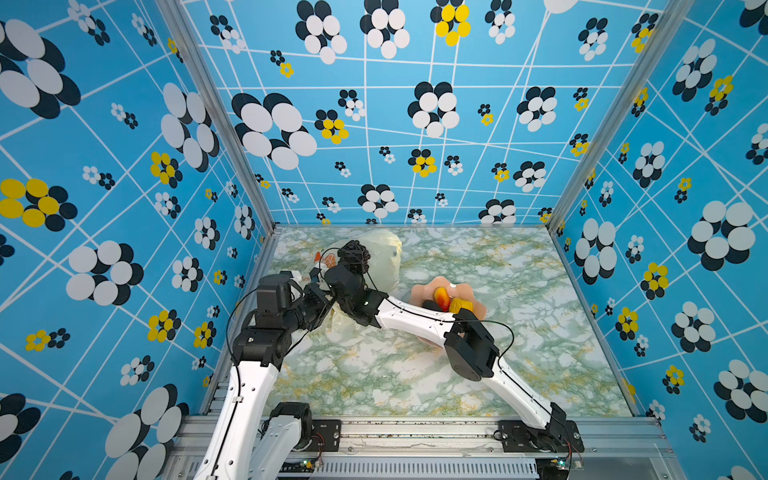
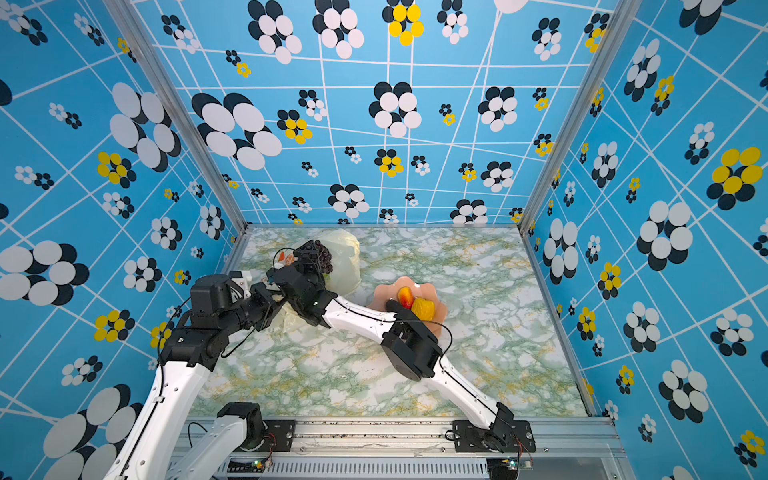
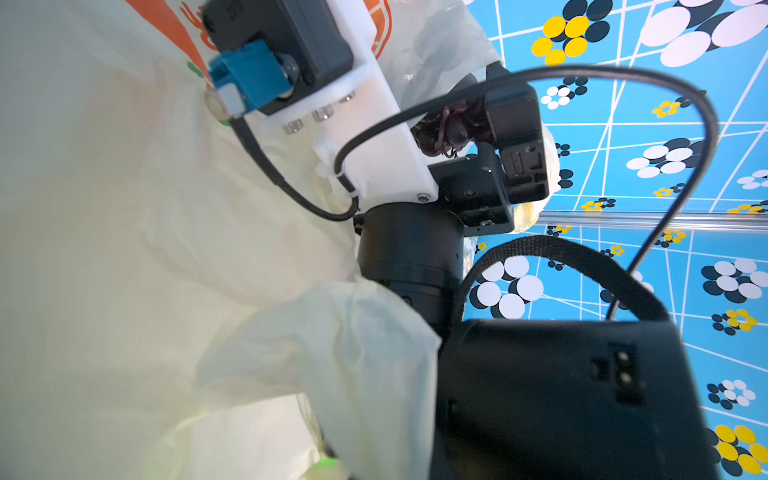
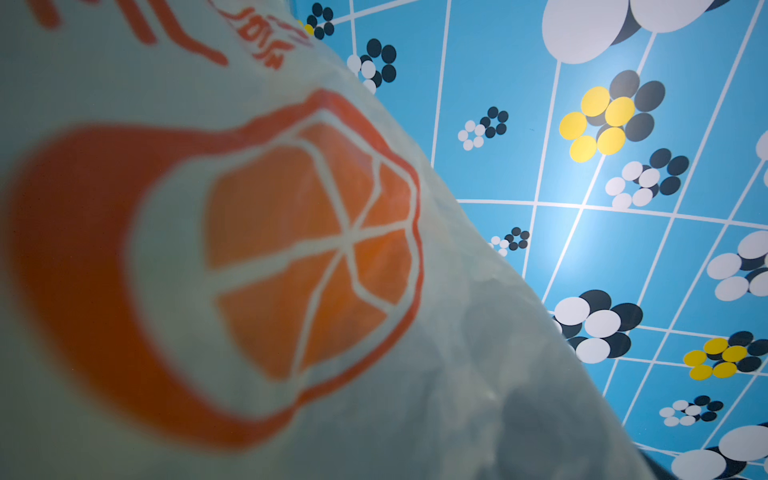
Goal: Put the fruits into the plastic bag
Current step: 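Withdraw the right gripper up out of the bag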
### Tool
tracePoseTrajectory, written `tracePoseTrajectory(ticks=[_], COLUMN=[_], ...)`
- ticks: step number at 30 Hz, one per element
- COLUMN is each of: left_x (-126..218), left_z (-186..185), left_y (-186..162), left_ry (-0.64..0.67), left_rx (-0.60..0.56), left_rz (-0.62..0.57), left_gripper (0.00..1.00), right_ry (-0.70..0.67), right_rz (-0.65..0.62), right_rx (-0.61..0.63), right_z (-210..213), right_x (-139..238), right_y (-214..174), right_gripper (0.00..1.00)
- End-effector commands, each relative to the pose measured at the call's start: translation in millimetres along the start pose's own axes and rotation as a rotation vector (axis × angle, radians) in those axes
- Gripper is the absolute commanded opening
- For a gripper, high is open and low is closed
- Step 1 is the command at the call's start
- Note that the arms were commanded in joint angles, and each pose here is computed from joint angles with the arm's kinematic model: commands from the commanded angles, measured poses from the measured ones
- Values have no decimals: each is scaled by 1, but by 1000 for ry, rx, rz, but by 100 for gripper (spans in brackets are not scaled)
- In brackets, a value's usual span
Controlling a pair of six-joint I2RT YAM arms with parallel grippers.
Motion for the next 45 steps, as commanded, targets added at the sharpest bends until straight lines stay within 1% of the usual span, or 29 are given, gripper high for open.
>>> tracePoseTrajectory(ticks=[1, 2, 3, 4, 6, 7, 8, 9, 11, 12, 13, 14, 15, 16, 17, 18, 20, 21, 24, 25, 26, 29, 30, 34, 35, 37, 38, 41, 45], left_x=[10, 9, 8, 8, 10, 10, 11, 10, 9, 11, 12, 15, 16, 16, 14, 13, 13, 15, 21, 21, 23, 33, 33, 18, 17, 17, 16, 16, 13], left_z=[-28, -27, -26, -26, -26, -26, -25, -23, -21, -22, -22, -23, -22, -22, -21, -20, -20, -22, -21, -20, -19, -21, -18, -7, -6, -5, -4, -4, -5], left_y=[-17, -17, -17, -18, -18, -18, -18, -18, -19, -19, -20, -20, -20, -20, -20, -20, -19, -18, -19, -19, -19, -17, -17, -16, -15, -13, -13, -13, -12], left_ry=[-102, -101, -101, -102, -103, -104, -101, -97, -95, -98, -99, -95, -89, -89, -89, -97, -111, -117, -103, -101, -101, -112, -107, -101, -106, -108, -106, -103, -114], left_rx=[-85, -82, -79, -78, -77, -75, -74, -71, -66, -66, -71, -78, -82, -86, -81, -74, -62, -67, -98, -100, -99, -121, -121, -73, -67, -68, -69, -77, -65], left_rz=[125, 127, 130, 133, 129, 127, 125, 126, 130, 128, 125, 121, 120, 120, 121, 120, 111, 105, 92, 91, 85, 28, 24, 56, 48, 37, 39, 42, 39], left_gripper=[0, 0, 0, 0, 0, 0, 0, 0, 0, 0, 0, 0, 0, 0, 0, 0, 0, 0, 0, 0, 0, 0, 0, 0, 0, 0, 0, 0, 0], right_ry=[-34, 9, 3, -28, -85, -82, -44, 49, 160, 188, 184, 189, 227, 291, 389, 549, 825, 921, 1015, 1049, 1085, 1152, 1183, 1304, 1323, 1256, 1274, 1270, 1285], right_rz=[-61, -68, -35, 9, 8, -19, -63, -94, -53, -24, -24, -76, -154, -207, -231, -222, -146, -129, -178, -158, -93, 81, 67, -171, -140, 90, 101, -24, -88], right_rx=[-112, -88, -22, 23, -96, -151, -265, -312, -321, -285, -301, -379, -510, -632, -753, -851, -982, -1046, -1261, -1328, -1362, -1349, -1380, -1533, -1527, -1504, -1514, -1534, -1542], right_z=[-22, 0, 17, 15, -46, -65, -72, -52, 18, 39, 32, 6, -19, -32, -23, 4, 45, 40, 9, 9, 18, 34, 26, -29, -23, 23, 33, 8, -15], right_x=[35, 29, 23, 22, 44, 53, 58, 53, 27, 21, 24, 37, 48, 53, 48, 36, 20, 22, 24, 18, 10, 2, 4, 25, 22, -3, -7, 5, 12], right_y=[10, 10, 11, 10, -2, -8, -14, -15, -14, -12, -13, -14, -16, -19, -20, -18, -18, -20, -24, -29, -37, -57, -53, -11, -15, -41, -40, -17, -24], right_gripper=[99, 99, 99, 99, 99, 99, 99, 98, 99, 99, 99, 99, 99, 98, 98, 98, 96, 95, 98, 97, 97, 95, 94, 95, 96, 94, 92, 94, 93])
Point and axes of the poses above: each gripper's point midway between its finger pads, its own x axis back along the fingers, its own z axis along the line the jaws close on, y = z × x, the point moved 5 cm from there along x, back along the fingers, and after that the axes turned 9 degrees about x, right-handed, at the moved point
